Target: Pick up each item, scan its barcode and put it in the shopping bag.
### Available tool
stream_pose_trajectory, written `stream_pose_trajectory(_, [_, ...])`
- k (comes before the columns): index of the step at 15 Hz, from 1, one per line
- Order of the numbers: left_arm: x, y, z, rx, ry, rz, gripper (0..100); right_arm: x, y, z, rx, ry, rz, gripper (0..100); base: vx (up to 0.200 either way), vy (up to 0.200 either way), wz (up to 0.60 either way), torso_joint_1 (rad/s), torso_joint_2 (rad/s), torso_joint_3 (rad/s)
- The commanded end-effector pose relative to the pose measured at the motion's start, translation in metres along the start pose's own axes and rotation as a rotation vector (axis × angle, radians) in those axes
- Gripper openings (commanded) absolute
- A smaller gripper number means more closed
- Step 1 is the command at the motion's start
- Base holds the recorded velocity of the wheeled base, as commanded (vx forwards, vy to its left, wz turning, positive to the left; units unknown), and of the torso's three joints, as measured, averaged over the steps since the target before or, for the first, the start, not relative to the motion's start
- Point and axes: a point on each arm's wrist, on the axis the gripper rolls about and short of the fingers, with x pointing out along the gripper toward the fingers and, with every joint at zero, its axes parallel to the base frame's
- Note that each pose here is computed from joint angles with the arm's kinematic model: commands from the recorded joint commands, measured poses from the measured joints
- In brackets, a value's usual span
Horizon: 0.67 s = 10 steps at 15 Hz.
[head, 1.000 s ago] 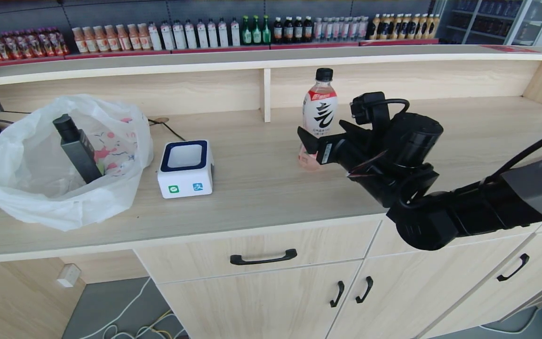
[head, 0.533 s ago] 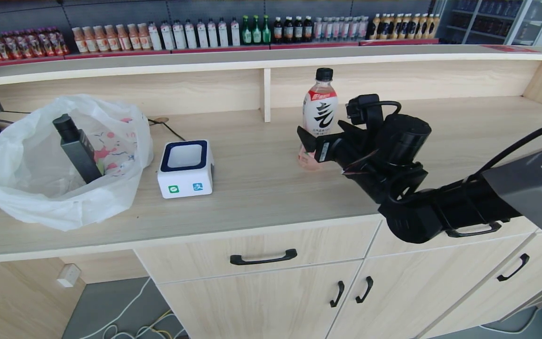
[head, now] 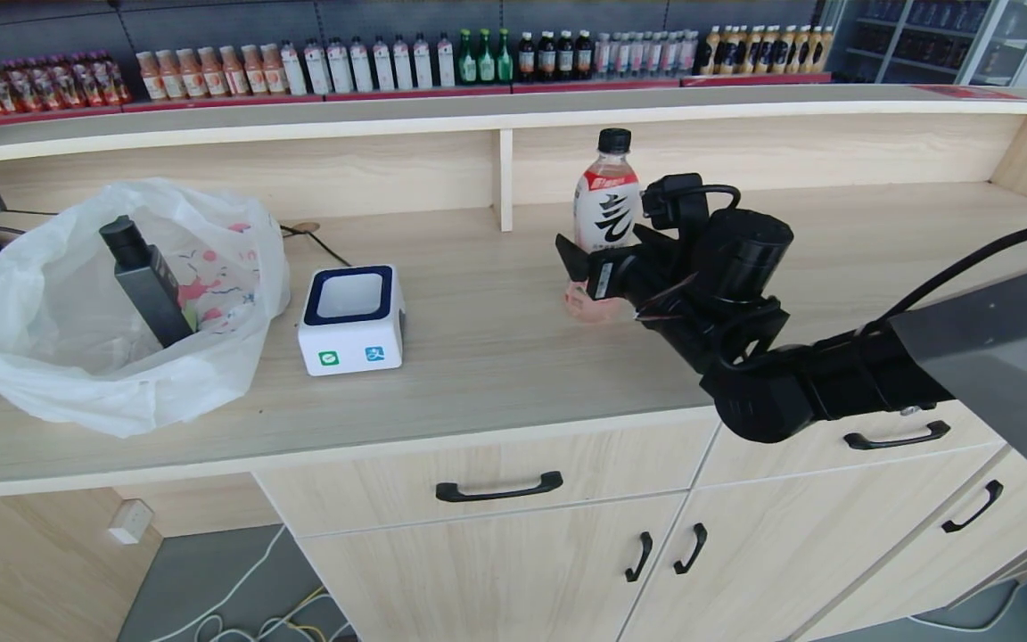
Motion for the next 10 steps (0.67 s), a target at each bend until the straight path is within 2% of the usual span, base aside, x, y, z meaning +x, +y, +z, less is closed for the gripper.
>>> stream_pose_trajectory(1, [0.000,0.000,0.000,-0.001,0.000,0.000,100,0.005,0.001,-0.003,0.001,0.000,0.001,100,0.000,0.000,0.00,0.000,0.00,0.000])
stream_pose_trajectory(10, [0.000,0.000,0.000,-0.001,0.000,0.000,100,0.015,0.004,-0.003,0.003,-0.010,0.007,100,0.000,0.000,0.00,0.000,0.00,0.000])
